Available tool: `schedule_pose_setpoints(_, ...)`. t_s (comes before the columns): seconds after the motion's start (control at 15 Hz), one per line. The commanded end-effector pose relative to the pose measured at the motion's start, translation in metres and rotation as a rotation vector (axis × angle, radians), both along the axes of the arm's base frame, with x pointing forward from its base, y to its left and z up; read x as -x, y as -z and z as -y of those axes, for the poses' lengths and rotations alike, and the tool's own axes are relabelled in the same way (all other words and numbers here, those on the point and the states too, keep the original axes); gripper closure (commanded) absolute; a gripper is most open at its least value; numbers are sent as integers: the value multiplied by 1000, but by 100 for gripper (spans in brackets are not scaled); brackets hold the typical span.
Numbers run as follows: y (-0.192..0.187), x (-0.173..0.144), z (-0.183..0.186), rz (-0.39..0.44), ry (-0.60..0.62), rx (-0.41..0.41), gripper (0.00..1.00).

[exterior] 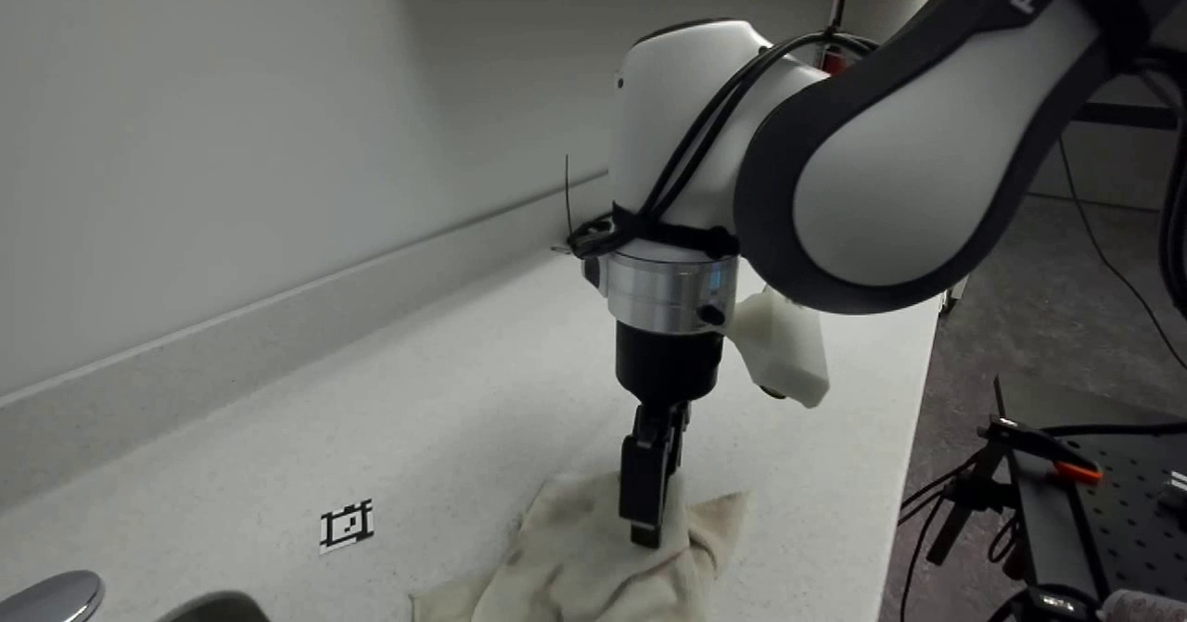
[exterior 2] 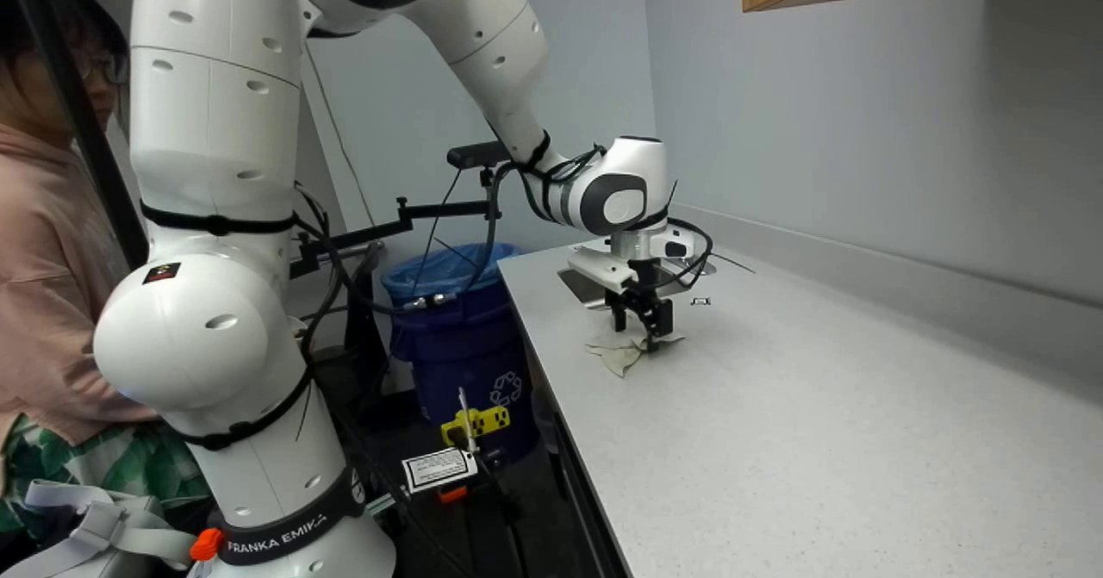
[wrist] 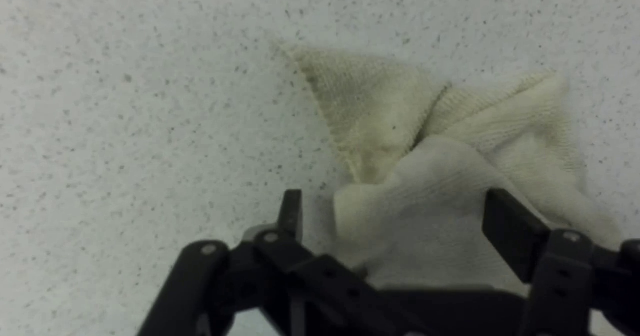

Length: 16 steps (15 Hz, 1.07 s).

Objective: Use the towel to wipe the counter

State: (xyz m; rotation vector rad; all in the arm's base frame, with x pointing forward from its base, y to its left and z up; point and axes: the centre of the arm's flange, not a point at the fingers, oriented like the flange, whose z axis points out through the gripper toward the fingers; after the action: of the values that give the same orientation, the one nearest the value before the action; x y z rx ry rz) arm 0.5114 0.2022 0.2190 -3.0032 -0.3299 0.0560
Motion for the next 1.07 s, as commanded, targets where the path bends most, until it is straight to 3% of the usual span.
schedule_pose_setpoints(0.0, 5, -11, -6, 4, 27, -27, 38)
schedule_pose_setpoints(0.53, -33, -6, -13, 70, 5, -16, 98)
schedule_pose_setpoints(1.0, -125, 6, -1, 220, 25, -26, 99)
